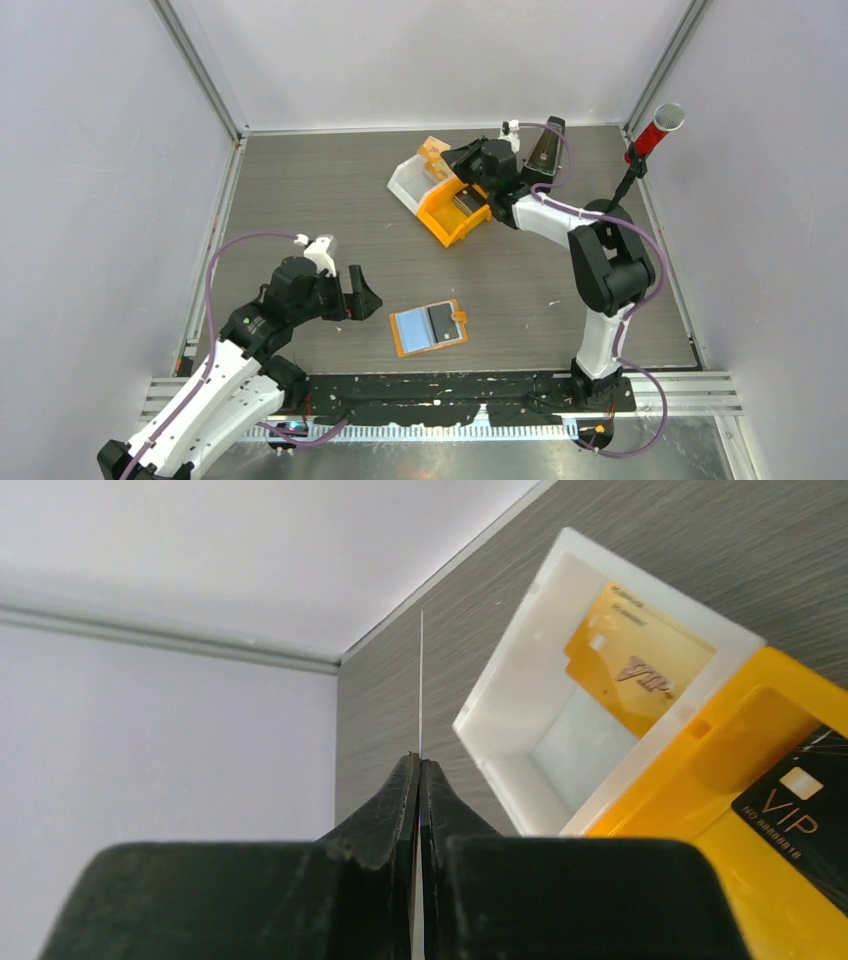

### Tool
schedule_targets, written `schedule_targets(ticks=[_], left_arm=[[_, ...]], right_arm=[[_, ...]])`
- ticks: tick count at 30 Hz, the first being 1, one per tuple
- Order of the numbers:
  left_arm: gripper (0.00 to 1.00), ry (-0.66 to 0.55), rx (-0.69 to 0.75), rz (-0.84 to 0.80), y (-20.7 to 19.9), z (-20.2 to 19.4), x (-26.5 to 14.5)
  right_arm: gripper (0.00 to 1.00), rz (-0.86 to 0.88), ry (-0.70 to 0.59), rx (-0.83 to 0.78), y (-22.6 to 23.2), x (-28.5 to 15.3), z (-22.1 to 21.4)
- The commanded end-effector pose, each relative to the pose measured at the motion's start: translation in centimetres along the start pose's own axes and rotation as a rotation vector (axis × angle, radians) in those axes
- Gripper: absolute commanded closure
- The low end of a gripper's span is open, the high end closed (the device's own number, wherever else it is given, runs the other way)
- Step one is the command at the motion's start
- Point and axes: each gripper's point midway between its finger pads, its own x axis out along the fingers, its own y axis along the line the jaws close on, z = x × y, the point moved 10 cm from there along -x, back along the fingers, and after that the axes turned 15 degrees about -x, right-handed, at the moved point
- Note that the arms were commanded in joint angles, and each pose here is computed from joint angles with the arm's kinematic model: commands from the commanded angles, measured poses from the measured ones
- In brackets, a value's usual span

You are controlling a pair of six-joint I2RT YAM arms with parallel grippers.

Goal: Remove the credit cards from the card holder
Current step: Place the credit card in the storage box.

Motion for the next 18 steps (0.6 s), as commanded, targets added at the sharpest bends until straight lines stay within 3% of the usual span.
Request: schedule_targets(ticks=[1,18], left_arm=[[0.03,-0.027,0.005,-0.044,-0.6,0.2,-1.1],[0.02,-0.028,0.005,-0.048,-0.6,0.2,-1.5]], right_arm=[[0.95,-0.092,-0.116,0.103,-0.2,2.4,0.9],[0.95,-0.308,-0.083,0.178,-3.6,5.8,-1.4]])
